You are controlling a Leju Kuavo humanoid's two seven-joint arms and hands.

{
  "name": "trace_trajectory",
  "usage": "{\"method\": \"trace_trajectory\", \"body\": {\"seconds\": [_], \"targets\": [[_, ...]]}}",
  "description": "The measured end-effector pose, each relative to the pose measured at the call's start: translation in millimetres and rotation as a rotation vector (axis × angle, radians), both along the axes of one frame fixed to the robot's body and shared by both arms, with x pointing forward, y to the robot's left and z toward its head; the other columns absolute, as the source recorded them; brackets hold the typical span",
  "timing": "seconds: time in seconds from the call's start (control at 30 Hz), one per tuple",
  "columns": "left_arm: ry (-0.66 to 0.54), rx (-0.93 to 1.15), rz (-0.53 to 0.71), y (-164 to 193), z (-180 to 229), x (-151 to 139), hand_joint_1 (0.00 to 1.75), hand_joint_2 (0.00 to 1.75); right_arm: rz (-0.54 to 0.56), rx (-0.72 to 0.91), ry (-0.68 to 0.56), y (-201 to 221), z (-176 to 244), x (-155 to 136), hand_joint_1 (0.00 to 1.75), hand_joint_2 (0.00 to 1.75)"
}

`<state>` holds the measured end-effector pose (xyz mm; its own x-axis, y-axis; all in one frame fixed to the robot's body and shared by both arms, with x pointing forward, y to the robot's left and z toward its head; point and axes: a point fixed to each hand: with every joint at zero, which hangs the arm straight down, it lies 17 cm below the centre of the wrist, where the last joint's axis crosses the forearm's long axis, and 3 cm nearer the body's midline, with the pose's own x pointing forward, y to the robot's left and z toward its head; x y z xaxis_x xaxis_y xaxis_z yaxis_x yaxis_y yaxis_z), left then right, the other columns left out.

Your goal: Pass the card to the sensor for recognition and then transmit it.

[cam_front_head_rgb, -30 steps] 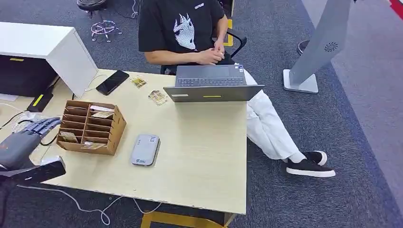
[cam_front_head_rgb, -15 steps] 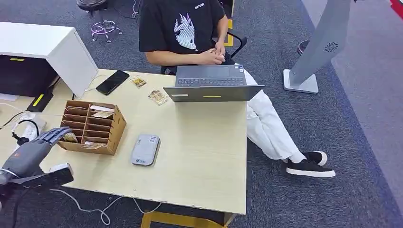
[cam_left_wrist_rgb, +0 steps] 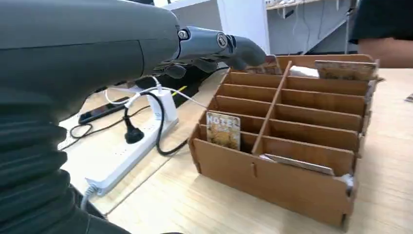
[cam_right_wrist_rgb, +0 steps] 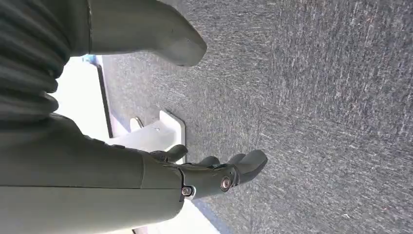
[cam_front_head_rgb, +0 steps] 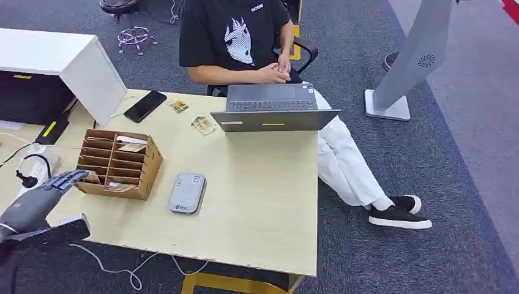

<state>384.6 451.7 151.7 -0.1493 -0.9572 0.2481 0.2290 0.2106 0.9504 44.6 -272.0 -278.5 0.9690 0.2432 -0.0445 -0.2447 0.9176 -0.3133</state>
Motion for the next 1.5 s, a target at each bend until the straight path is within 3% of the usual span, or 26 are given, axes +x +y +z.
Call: {"method": "trace_trajectory", "body": {"seconds": [0.23,0.77,1.17,1.3,1.5], "targets": [[0.021,0.044,0.081,29.0,-7.3,6.9,0.00,1.75,-0.004,0.004,-0.003,1.9,-0.1,0.0,0.00,1.75],[0.014,0.104,0.160,57.2,-17.2,12.1,0.00,1.75,0.005,0.011,-0.016,6.8,0.2,2.8,0.00,1.75],[-0.033,0.107,0.165,49.7,-14.7,33.0,0.00,1.75,-0.004,0.012,-0.028,11.5,1.0,7.1,0.00,1.75],[-0.114,0.102,0.147,35.5,-2.3,52.7,0.00,1.75,-0.012,0.012,-0.045,13.5,1.7,12.4,0.00,1.75],[-0.139,0.070,0.123,10.6,-5.1,64.9,0.00,1.75,-0.016,0.011,-0.044,14.4,2.0,12.6,0.00,1.75]]}}
